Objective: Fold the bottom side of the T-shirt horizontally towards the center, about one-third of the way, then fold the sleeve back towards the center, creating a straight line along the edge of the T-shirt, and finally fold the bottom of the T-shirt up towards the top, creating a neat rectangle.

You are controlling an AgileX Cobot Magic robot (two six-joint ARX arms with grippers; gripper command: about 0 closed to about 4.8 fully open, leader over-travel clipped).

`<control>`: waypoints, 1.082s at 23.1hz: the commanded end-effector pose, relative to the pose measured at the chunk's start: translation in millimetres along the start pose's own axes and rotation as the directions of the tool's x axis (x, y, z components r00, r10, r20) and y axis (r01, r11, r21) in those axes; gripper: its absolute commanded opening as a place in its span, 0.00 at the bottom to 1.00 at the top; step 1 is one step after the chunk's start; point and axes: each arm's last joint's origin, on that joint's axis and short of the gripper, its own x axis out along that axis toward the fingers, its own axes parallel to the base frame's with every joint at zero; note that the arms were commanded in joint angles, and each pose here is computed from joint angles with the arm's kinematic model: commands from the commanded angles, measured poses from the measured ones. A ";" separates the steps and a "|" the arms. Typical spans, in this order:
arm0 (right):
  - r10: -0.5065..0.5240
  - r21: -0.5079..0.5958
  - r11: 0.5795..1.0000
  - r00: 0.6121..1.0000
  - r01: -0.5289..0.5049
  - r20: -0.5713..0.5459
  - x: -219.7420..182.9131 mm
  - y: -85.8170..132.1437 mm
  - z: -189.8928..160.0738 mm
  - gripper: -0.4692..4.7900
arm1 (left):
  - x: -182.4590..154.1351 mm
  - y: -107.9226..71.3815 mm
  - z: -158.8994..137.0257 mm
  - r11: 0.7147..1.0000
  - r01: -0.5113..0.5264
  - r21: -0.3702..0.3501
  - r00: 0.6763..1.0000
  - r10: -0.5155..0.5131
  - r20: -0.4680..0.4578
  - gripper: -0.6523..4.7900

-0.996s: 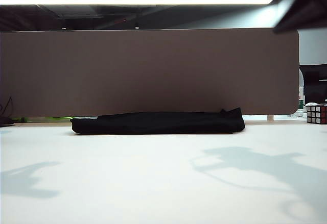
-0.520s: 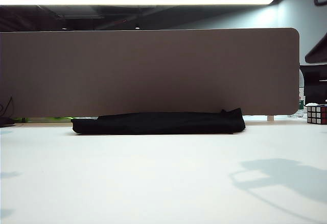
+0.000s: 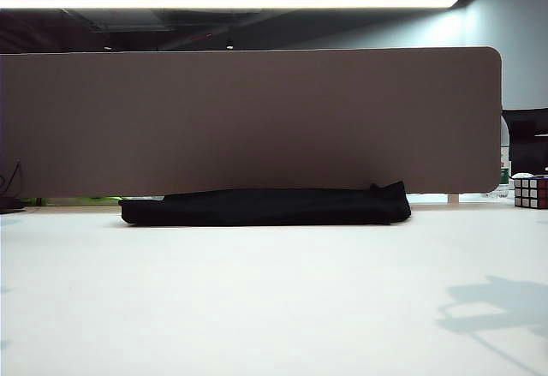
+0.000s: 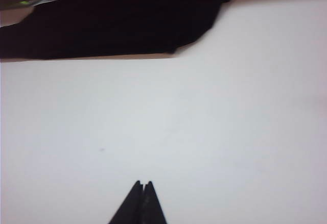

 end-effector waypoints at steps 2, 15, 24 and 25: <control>-0.025 -0.004 1.000 0.997 0.025 0.077 -0.9 -0.3 -6.7 0.08 | 4.1 1.3 -6.1 1.000 0.003 0.003 0.998 -0.004 0.061 0.11; -0.028 -0.054 0.998 0.992 0.035 0.126 -4.6 -2.6 -18.1 0.08 | 5.8 1.0 -11.1 0.998 0.044 0.035 0.997 -0.047 0.065 0.11; -0.052 -0.065 0.996 0.991 0.060 0.122 -17.9 -12.0 -18.2 0.08 | 5.7 -0.6 -11.5 0.994 0.100 0.051 0.993 -0.103 0.055 0.11; -0.062 -0.062 0.996 0.990 0.070 0.129 -20.1 -13.1 -17.9 0.08 | 5.7 -0.6 -11.5 0.994 0.100 0.051 0.993 -0.102 0.055 0.11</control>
